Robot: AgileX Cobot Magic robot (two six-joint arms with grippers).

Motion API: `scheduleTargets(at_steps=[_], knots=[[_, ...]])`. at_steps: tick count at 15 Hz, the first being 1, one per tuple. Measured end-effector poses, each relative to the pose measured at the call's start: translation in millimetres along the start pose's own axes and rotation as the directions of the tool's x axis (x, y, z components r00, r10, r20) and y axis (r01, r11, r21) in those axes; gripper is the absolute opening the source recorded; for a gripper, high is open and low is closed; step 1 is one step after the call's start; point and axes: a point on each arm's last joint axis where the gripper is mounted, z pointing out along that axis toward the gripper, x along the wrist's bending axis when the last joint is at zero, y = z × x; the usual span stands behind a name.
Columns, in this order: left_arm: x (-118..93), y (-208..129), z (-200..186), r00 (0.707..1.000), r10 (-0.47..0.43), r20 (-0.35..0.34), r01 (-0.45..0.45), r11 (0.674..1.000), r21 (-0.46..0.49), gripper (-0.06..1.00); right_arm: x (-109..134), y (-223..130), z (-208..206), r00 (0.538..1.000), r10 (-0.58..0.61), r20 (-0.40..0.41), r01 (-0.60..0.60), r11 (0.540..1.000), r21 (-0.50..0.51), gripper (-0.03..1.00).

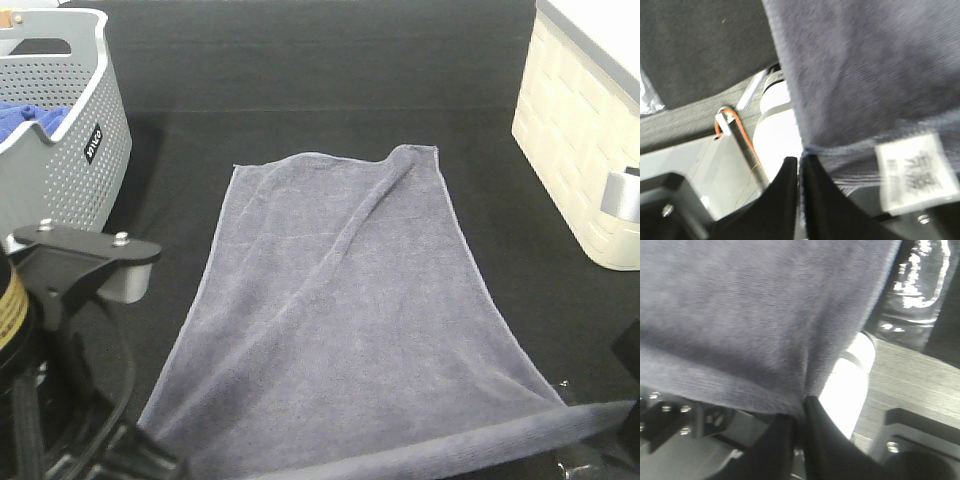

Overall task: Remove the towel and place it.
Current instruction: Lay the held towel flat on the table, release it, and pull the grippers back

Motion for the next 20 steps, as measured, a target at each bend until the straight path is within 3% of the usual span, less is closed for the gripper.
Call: scheduleTargets(at_steps=[1,4,5,6,14,17,20], knots=[[0.0,0.0,0.0,1.0,0.0,0.0,0.0,1.0,0.0,0.07,0.0,0.0,0.0,1.0,0.0,0.0,0.0,1.0,0.0,0.06],[4.6,-3.1,0.8,0.999,0.003,-0.047,-0.001,0.999,0.033,0.62,-2.8,-0.1,0.0,0.999,-0.008,0.031,0.008,1.0,0.001,0.51],[5.0,-3.6,1.2,0.999,0.003,-0.05,-0.001,0.999,0.036,0.74,-2.9,-0.4,0.0,0.999,-0.008,0.032,0.008,1.0,0.004,0.64],[5.2,-3.8,1.4,0.999,0.003,-0.051,-0.001,0.999,0.038,0.79,-3.1,-0.5,0.0,0.999,-0.009,0.034,0.009,1.0,0.005,0.71],[3.1,-0.4,1.3,0.999,0.04,-0.03,-0.04,0.999,0.003,0.82,-4.3,-0.4,-0.1,0.999,-0.017,0.044,0.017,1.0,0.006,0.75],[4.6,15.6,-12.5,0.996,0.066,-0.055,-0.072,0.991,-0.112,0.75,-2.8,1.9,-4.5,0.998,-0.037,0.047,0.037,0.999,-0.011,0.68],[29.0,50.1,-32.9,0.999,-0.021,-0.044,0.009,0.968,-0.252,0.71,5.4,26.8,-37.4,0.991,-0.082,0.109,0.098,0.984,-0.148,0.54]])
